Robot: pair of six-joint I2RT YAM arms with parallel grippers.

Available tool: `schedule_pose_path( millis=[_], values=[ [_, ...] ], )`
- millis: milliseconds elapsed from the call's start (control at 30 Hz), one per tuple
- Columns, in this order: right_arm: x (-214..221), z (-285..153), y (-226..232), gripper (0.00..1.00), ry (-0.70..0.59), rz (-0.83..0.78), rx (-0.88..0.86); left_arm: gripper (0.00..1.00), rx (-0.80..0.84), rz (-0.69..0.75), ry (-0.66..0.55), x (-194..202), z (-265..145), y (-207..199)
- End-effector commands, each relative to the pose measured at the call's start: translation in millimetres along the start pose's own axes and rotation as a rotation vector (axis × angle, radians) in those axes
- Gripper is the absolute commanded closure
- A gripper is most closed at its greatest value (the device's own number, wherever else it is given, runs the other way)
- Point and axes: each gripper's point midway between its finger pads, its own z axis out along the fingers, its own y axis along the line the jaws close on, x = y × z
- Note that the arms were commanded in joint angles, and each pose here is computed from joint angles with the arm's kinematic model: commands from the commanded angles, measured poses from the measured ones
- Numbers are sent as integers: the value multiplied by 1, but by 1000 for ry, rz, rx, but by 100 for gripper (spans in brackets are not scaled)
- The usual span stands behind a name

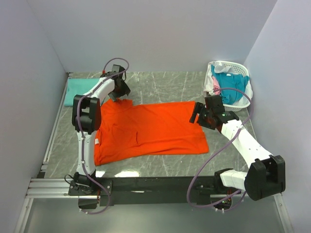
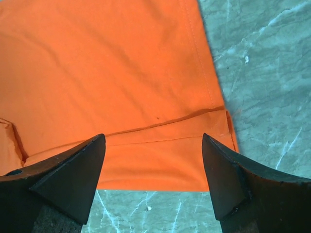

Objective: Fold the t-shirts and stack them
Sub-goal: Fold the tshirt

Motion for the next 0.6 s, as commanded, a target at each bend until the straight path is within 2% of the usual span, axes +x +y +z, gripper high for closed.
schedule_pose_path(
  millis=[0, 300, 433, 500, 567],
  values=[
    [-5, 2, -2, 14, -15, -11, -7, 27, -22, -5, -30, -13, 6, 2],
    [-2, 5, -7, 14, -8, -7, 3, 38, -110, -30, -22, -9, 34, 20],
    [-2, 6, -7, 14, -8, -6, 4, 46, -139, -30, -15, -6, 36, 25],
    [0, 6, -4, 14, 1, -8, -15, 53, -155, -29, -10, -5, 35, 29],
    [-1, 8, -4, 14, 2, -8, -14, 67, -170, -26, 5, -1, 35, 33]
  ],
)
